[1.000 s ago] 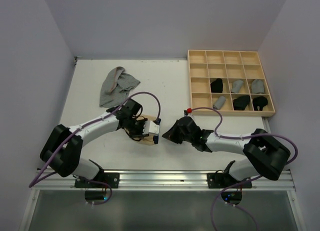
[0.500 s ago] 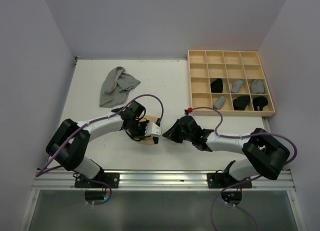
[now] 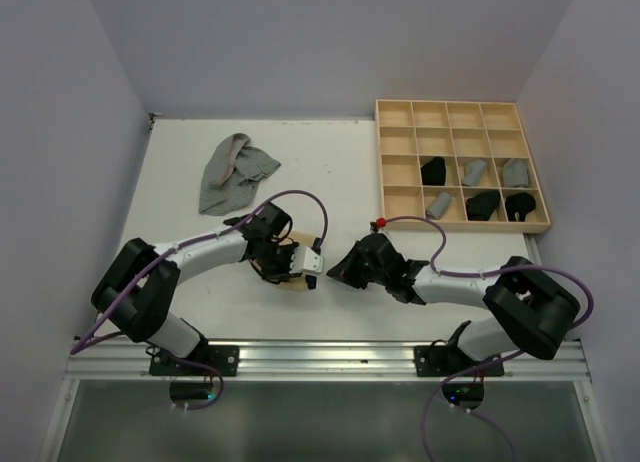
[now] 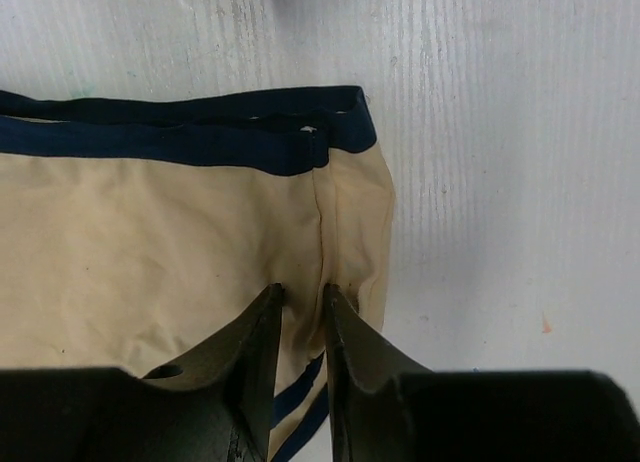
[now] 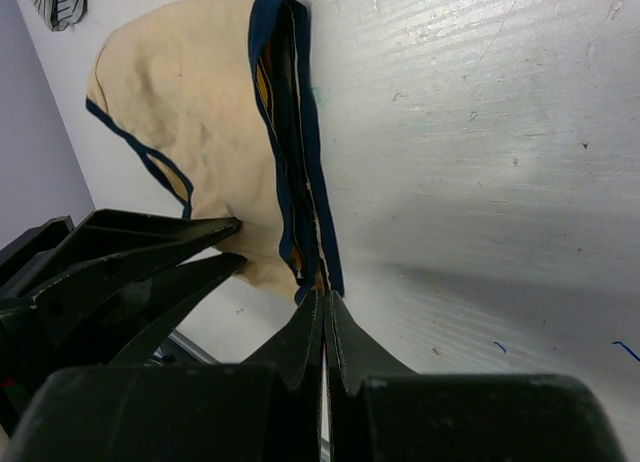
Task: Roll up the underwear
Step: Fold the underwear
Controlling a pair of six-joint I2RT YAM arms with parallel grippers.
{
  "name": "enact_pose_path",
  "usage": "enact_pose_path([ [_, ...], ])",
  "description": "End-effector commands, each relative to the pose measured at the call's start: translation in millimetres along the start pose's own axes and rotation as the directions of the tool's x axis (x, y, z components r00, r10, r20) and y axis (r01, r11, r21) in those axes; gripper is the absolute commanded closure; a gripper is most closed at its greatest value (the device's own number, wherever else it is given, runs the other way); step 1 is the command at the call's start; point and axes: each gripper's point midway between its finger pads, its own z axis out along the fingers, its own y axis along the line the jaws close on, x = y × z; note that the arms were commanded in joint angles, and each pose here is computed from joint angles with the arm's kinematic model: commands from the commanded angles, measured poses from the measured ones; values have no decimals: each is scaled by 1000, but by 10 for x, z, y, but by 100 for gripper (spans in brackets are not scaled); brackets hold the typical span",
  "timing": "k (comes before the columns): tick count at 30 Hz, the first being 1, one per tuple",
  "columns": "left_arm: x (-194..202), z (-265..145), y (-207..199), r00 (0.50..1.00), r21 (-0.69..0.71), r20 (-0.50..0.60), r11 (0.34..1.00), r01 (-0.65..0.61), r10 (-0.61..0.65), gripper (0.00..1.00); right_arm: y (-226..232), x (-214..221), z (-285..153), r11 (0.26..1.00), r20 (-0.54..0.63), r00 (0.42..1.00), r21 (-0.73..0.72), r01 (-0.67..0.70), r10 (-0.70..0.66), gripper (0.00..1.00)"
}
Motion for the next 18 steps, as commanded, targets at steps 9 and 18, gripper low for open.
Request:
enact_pose_path([
  [9,-86,-77,61,1000,-25,0,1000,-9,9,100,133,-59,-35,999,16,1000,-47,2,-1,100],
  [18,-418,-443,216,998,-104,59,994,-30,36,100,134,-49,-14,998,16,999,-55,-29,30,100],
])
